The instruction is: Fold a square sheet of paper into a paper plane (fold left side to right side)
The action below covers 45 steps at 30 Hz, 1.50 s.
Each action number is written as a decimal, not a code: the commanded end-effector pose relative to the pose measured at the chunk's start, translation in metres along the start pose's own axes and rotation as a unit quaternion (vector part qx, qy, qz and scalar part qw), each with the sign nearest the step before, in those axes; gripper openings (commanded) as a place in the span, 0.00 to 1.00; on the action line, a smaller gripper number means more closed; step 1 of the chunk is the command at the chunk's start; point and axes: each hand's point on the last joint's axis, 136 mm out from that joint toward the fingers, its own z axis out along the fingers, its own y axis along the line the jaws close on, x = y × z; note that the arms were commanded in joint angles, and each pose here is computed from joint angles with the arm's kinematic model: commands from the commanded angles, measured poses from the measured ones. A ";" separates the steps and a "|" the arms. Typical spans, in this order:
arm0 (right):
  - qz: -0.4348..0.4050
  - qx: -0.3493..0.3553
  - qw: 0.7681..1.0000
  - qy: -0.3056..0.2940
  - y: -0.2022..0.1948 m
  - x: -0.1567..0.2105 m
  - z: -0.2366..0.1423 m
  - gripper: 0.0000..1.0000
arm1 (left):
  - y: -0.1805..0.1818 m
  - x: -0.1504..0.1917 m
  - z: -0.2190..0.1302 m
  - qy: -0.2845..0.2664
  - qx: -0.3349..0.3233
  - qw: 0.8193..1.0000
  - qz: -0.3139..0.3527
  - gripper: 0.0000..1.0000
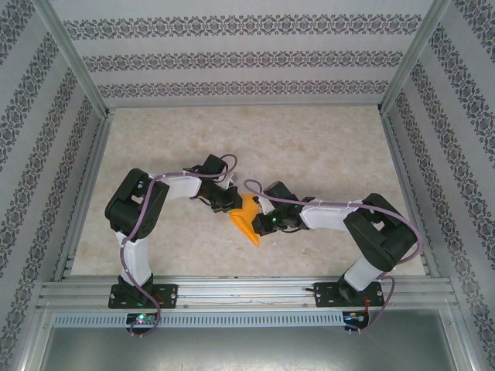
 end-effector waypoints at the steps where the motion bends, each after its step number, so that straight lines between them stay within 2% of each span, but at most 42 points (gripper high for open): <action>1: 0.006 0.005 1.000 0.013 -0.003 0.003 0.006 0.00 | 0.029 0.018 0.014 0.026 -0.052 0.998 -0.013 0.10; 14: 0.006 0.010 1.000 0.015 -0.004 0.007 0.005 0.00 | 0.022 0.013 0.011 0.021 -0.047 0.999 -0.008 0.12; 17: 0.005 0.016 1.000 0.016 -0.005 0.007 0.004 0.00 | 0.020 0.011 0.008 0.017 -0.051 0.999 -0.002 0.16; 23: 0.010 0.024 0.999 0.034 -0.012 0.015 0.009 0.00 | -0.002 -0.009 -0.019 -0.015 -0.066 0.997 0.044 0.22; 27: 0.013 0.025 0.999 0.037 -0.013 0.018 0.009 0.00 | -0.015 -0.020 -0.045 -0.060 -0.070 0.993 0.068 0.22; 33: 0.017 0.024 0.999 0.038 -0.013 0.018 0.010 0.00 | -0.023 -0.006 -0.071 -0.112 -0.041 0.989 0.082 0.15; 37: 0.018 0.022 0.999 0.037 -0.013 0.018 0.010 0.00 | -0.031 0.014 -0.080 -0.135 0.012 0.987 0.083 0.12; 41: 0.022 0.023 0.999 0.039 -0.014 0.020 0.010 0.00 | -0.043 0.033 -0.076 -0.131 0.079 0.985 0.078 0.11; 45: 0.027 0.026 0.998 0.042 -0.016 0.023 0.012 0.00 | -0.051 0.046 -0.059 -0.112 0.107 0.985 0.072 0.11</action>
